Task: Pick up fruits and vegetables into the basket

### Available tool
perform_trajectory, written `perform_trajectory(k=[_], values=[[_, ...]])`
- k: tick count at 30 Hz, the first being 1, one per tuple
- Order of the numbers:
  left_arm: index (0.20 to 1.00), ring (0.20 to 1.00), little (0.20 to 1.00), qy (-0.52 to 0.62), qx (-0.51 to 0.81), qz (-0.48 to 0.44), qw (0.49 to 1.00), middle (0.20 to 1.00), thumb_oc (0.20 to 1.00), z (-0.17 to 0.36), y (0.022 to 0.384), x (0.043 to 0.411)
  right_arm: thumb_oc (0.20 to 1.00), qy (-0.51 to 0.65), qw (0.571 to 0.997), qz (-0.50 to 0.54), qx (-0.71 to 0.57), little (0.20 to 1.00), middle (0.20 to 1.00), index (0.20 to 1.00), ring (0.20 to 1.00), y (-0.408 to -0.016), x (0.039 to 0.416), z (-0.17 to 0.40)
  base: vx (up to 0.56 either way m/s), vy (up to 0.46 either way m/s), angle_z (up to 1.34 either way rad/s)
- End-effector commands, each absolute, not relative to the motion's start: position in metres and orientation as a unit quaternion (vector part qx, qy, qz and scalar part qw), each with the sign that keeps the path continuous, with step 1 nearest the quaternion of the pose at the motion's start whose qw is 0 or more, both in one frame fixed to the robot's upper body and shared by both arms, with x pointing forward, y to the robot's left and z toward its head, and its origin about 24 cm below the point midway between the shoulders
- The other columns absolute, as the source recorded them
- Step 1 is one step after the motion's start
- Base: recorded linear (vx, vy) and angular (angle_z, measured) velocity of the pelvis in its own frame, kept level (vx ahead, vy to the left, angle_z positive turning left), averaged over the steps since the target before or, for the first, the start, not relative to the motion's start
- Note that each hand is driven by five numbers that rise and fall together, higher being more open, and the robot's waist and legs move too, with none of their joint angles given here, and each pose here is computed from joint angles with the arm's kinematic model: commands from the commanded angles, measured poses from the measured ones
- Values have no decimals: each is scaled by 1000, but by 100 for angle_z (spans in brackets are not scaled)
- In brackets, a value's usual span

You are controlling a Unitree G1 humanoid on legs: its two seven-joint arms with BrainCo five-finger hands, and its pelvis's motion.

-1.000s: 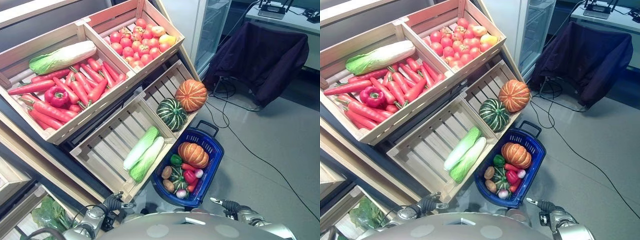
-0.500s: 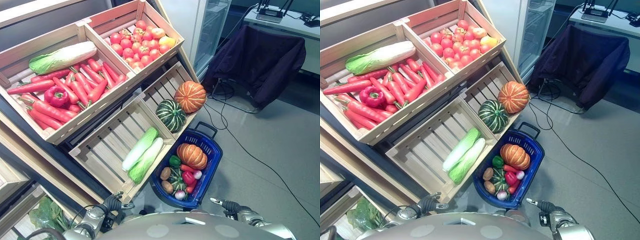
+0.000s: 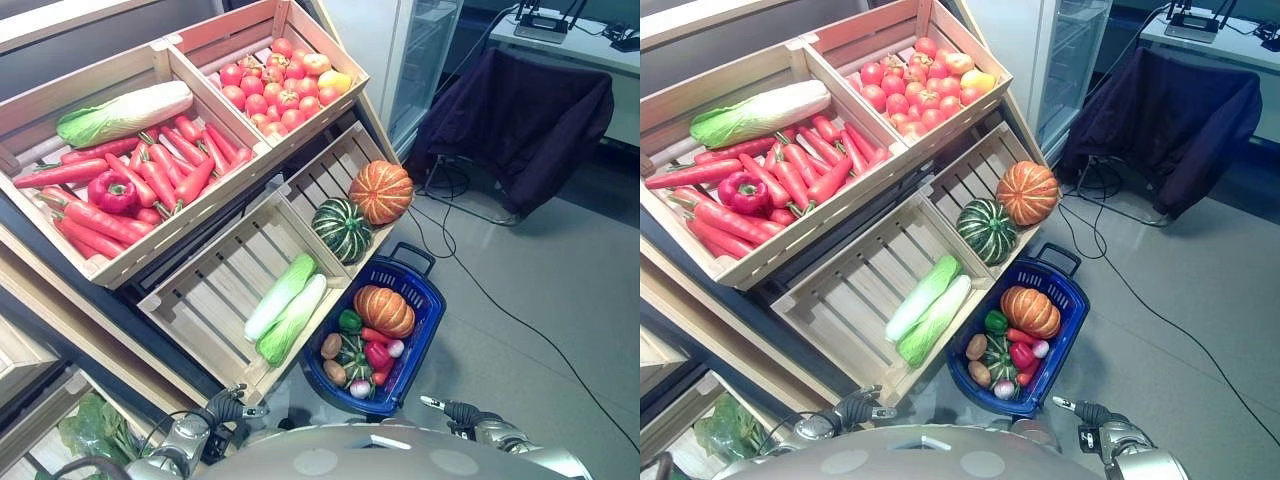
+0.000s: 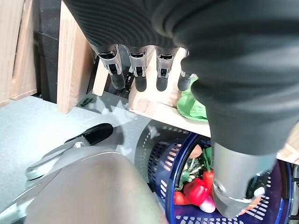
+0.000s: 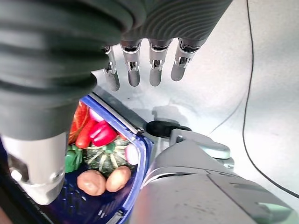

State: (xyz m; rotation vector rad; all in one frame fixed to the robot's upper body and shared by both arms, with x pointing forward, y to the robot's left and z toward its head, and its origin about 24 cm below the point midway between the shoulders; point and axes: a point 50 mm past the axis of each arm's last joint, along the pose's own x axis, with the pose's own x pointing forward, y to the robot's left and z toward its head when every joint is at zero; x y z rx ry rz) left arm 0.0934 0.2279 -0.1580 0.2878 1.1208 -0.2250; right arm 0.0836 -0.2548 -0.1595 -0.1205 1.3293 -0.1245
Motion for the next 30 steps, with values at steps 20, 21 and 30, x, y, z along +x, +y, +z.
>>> perform_trajectory(k=[20,21,30], values=[[1000,1000,1000,267,47,-20,962,1000,1000,-89,219,234,1000,481,870,-87,-73,1000,1000,1000,1000,-264,202,-113,-145,7,5],[1000,1000,1000,247,43,-16,968,1000,1000,-82,219,242,1000,476,872,-88,-73,1000,1000,1000,1000,-265,206,-111,-70,-3,3],[1000,1000,1000,23,38,19,999,1000,1000,11,216,314,1000,428,895,-109,-66,1000,1000,1000,1000,-264,242,-89,-112,-29,8]])
